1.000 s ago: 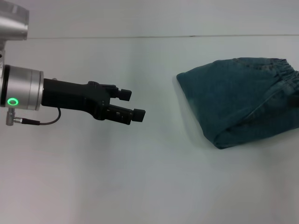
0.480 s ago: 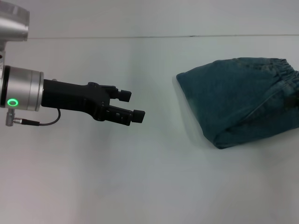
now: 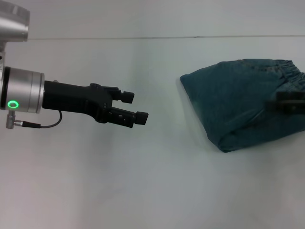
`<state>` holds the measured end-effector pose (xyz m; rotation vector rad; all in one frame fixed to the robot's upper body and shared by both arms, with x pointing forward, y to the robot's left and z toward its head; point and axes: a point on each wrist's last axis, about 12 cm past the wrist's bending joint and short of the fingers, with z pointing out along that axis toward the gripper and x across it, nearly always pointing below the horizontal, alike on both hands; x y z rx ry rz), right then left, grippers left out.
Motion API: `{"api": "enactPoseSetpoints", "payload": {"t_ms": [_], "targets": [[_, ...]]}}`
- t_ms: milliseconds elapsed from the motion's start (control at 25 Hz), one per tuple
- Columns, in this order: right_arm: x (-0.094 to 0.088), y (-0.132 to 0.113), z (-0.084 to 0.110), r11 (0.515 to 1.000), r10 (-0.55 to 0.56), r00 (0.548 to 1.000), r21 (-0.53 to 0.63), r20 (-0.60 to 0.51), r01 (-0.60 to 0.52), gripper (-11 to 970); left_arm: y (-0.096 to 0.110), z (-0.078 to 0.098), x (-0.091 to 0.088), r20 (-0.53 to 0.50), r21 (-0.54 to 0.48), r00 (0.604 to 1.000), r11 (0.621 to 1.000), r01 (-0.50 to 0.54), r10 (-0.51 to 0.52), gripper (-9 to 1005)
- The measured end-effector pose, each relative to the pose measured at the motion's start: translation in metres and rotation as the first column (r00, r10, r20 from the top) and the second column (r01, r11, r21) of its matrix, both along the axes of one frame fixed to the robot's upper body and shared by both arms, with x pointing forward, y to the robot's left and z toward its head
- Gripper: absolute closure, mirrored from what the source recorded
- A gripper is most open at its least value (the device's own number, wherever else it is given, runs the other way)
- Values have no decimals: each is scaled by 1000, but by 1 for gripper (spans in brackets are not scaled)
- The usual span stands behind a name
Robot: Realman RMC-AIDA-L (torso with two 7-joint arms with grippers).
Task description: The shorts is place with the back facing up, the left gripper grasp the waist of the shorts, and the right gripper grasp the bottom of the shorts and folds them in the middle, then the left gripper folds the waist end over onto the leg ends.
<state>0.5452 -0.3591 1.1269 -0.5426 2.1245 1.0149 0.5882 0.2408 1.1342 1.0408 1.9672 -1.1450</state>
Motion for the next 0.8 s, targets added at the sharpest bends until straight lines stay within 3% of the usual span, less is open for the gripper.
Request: {"api": "enactPoseSetpoints", "payload": {"t_ms": [360, 800], "targets": [[13, 30, -5, 991, 117, 988, -72, 103, -110, 13, 1, -1, -1, -3, 2, 1000, 1000, -3, 3, 34], [23, 50, -6, 980, 179, 974, -110, 138, -164, 13, 4, -1, -1, -7, 2, 1000, 1000, -11, 11, 34]]}}
